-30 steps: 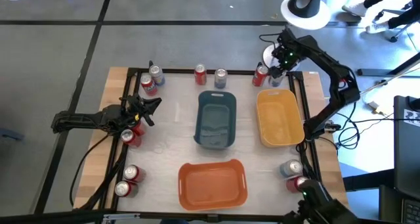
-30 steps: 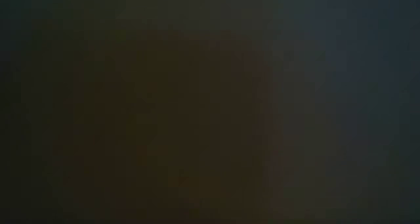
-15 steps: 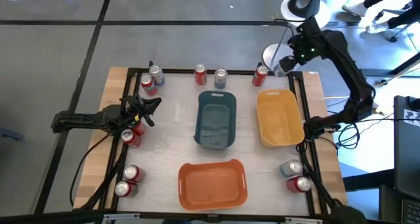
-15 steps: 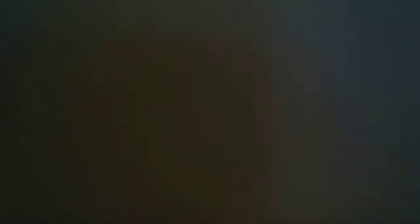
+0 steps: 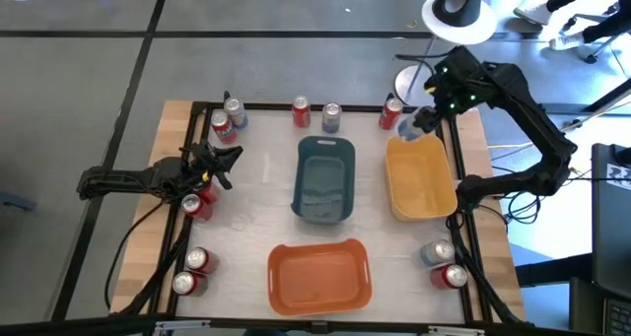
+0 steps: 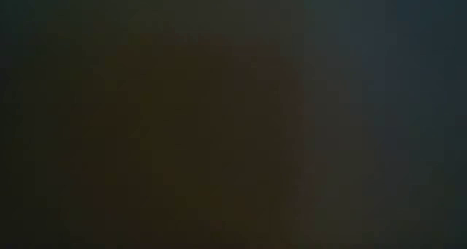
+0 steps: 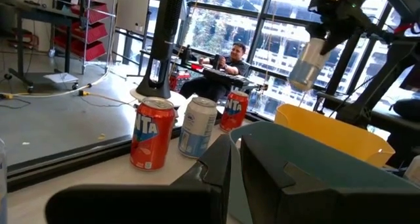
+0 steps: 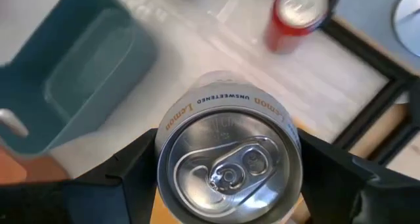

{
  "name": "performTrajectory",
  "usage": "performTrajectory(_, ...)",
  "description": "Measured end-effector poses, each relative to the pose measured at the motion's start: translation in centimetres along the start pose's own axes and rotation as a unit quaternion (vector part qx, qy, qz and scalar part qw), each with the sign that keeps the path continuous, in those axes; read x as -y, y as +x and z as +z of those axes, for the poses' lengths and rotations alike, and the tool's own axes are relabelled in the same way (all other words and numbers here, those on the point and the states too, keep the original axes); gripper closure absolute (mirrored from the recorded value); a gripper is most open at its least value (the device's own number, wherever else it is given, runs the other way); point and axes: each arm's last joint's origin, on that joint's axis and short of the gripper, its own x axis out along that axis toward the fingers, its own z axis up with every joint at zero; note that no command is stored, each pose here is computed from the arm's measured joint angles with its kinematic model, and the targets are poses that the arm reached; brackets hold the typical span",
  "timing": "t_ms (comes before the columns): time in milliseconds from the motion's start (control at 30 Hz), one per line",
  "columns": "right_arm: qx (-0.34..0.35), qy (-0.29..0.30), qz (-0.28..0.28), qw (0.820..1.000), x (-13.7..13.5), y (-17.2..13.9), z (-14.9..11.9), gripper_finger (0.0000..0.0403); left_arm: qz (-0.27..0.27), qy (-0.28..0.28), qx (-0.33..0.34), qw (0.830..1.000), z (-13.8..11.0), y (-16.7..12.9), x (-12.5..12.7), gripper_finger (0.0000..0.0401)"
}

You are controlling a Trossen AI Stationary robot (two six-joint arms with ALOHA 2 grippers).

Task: Sort soda cans
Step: Put the top right white soda can into the yellow bin

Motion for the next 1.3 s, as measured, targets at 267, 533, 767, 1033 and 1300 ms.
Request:
performTrajectory(267,-0.039,-0.004,-0.019,0.999,-1.6,5.3,-2.3,0.0121,0.0,0.001,0.0,1.0,0.0,0.0,0.0,0.0372)
performTrajectory(533,-0.057,0.012,-0.049,0.997,-1.0,11.6,-4.6,0.0121,0.0,0.011,0.0,1.0,0.0,0.0,0.0,0.0372)
performTrajectory(767,-0.046,0.027,-0.046,0.997,-0.4,15.4,-5.8,0.0121,0.0,0.009,0.0,1.0,0.0,0.0,0.0,0.0372)
performTrajectory(1033,-0.039,0.028,-0.044,0.998,0.1,17.1,-6.7,0.0106,0.011,0.021,0.002,1.0,0.0,0.0,-0.1,0.0372)
performTrajectory(1300,-0.048,0.027,-0.039,0.998,0.1,17.4,-6.8,0.0041,0.011,0.026,0.002,1.0,0.0,0.0,-0.1,0.0372)
